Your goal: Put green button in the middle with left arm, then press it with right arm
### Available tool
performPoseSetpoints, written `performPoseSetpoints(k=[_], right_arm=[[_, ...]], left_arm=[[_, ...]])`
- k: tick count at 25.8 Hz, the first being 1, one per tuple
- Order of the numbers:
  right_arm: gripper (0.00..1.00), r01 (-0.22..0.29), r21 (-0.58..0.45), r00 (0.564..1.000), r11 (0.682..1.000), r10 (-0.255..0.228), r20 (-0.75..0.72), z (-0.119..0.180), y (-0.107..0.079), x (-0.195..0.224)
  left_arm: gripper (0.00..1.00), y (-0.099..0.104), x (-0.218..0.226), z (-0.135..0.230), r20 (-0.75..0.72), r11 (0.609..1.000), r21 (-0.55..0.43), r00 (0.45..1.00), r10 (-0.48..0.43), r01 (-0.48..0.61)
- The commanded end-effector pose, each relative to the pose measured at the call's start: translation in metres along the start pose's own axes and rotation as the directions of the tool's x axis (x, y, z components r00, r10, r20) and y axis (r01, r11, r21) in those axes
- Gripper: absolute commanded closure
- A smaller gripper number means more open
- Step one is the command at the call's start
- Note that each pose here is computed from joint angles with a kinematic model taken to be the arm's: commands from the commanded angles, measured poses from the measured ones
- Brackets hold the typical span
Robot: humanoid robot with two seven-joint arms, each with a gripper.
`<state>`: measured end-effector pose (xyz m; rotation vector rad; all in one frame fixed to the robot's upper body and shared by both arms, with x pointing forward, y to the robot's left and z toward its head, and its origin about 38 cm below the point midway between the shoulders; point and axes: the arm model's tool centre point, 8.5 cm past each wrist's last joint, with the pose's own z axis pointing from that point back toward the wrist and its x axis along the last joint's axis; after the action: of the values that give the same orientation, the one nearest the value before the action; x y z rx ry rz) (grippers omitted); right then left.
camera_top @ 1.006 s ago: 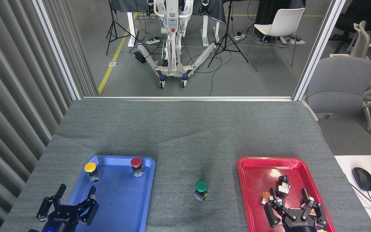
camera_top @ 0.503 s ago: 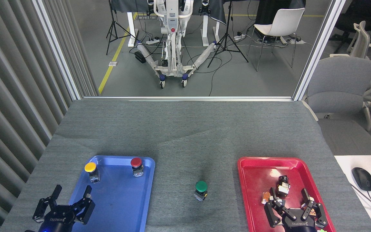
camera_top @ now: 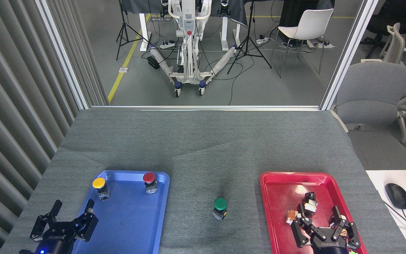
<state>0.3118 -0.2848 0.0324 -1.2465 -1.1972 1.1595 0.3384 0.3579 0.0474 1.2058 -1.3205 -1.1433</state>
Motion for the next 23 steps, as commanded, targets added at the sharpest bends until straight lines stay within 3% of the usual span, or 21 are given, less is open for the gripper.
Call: performPoseSetpoints(k=[1,8,10,14,16,17,23], right_arm=[[0.0,0.002,-0.006,1.0,1.0,-0.002,0.002,-0.001,-0.001,0.0],[0.0,0.006,0.002,1.0,1.0,-0.006,0.011,-0.001,0.001,0.003],[0.05,0.012,0.004,1.0,1.0,-0.012,0.029,-0.001,0.002,0.009],[0.73,0.027,0.009,0.983,1.0,-0.028,0.181,-0.005,0.003,0.042],[0.95,0.028,0.005,0.972,1.0,-0.029,0.234,-0.01,0.001,0.06],[1.0,0.022,0.003,0.964,1.0,-0.022,0.266,-0.013,0.0,0.073],[1.0,-0.023,0.051,0.94,0.998,0.004,0.34,-0.035,0.007,0.134]], left_arm=[[0.0,0.002,-0.002,0.0,0.001,1.0,0.003,1.0,0.002,-0.002],[0.0,0.003,-0.004,-0.001,-0.005,1.0,0.004,1.0,-0.001,0.001],[0.0,0.002,-0.004,0.0,-0.004,1.0,0.003,1.0,0.0,0.0],[0.0,0.001,-0.003,0.001,-0.003,1.0,-0.001,1.0,0.0,0.0],[0.0,0.0,-0.004,0.003,-0.005,1.0,-0.004,1.0,0.006,-0.006],[0.0,0.0,-0.004,0.003,-0.005,1.0,-0.004,1.0,0.007,-0.007],[0.0,0.0,-0.003,0.004,-0.002,1.0,-0.004,1.0,0.009,-0.009]])
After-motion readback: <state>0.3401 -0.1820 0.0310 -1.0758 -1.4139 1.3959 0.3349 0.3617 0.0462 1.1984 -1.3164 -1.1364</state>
